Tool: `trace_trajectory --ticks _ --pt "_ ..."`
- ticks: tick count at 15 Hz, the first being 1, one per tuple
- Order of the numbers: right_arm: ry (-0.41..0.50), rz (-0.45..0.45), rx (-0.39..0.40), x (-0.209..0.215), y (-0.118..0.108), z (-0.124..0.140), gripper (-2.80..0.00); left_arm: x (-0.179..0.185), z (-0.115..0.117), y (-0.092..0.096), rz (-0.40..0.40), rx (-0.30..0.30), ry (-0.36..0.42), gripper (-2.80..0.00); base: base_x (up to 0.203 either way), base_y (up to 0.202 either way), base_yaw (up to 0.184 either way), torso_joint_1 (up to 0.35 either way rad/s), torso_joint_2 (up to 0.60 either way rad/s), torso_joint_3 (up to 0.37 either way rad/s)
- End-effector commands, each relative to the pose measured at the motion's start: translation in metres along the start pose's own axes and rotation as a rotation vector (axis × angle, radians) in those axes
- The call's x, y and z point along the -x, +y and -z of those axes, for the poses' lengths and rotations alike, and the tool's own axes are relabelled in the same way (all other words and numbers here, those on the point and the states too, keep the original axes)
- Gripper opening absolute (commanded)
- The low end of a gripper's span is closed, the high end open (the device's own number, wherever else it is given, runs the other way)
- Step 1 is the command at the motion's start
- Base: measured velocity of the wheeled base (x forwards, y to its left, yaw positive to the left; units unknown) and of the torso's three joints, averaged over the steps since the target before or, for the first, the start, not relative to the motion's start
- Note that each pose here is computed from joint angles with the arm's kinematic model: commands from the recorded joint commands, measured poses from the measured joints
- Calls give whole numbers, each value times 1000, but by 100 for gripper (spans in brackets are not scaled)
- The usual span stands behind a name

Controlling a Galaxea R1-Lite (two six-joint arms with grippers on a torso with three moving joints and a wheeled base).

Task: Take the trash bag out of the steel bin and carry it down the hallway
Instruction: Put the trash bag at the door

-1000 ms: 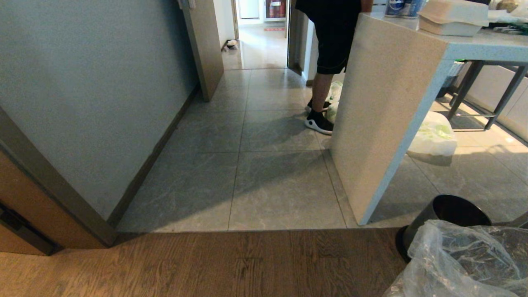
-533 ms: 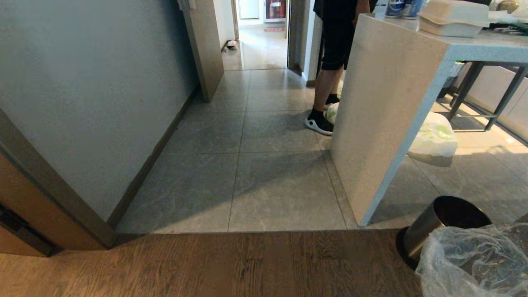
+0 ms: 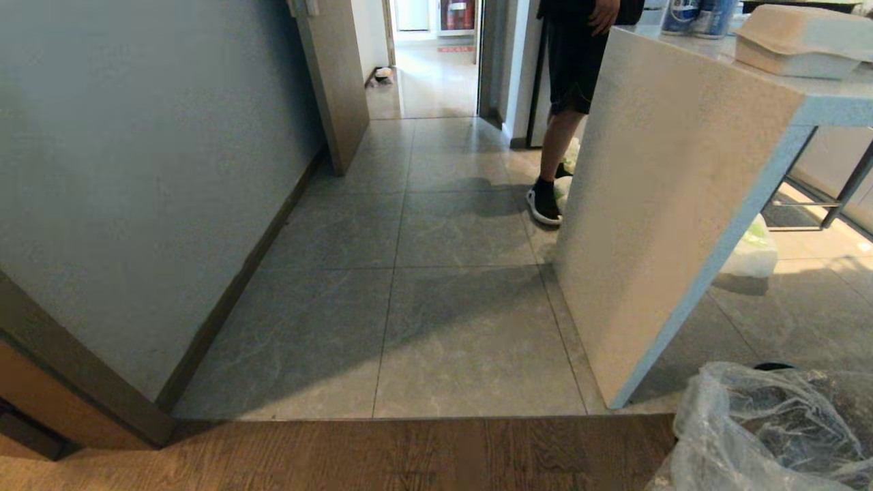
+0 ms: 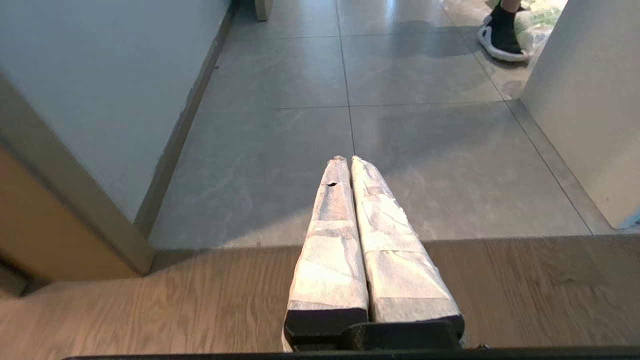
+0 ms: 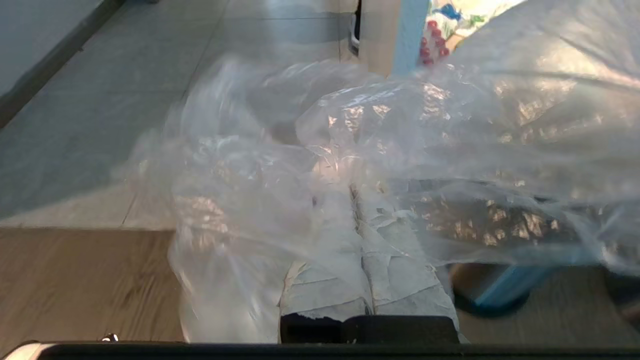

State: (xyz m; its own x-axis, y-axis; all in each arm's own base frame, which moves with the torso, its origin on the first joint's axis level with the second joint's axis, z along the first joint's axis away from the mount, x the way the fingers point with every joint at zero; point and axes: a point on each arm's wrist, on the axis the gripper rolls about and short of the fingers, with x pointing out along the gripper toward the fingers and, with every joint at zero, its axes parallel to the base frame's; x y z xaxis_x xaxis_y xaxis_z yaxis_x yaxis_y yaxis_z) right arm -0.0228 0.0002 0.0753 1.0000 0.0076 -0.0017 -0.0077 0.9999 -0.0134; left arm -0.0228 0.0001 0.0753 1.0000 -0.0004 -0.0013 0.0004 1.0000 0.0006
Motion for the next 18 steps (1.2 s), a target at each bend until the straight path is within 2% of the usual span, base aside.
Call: trace_trajectory --ticks 1,18 --pt "3 0 0 0 0 0 -280 0 0 0 0 1 0 -280 187 0 -2 8 3 6" --pt "2 0 0 0 0 0 -280 0 0 0 0 -1 0 -280 191 0 1 3 3 3"
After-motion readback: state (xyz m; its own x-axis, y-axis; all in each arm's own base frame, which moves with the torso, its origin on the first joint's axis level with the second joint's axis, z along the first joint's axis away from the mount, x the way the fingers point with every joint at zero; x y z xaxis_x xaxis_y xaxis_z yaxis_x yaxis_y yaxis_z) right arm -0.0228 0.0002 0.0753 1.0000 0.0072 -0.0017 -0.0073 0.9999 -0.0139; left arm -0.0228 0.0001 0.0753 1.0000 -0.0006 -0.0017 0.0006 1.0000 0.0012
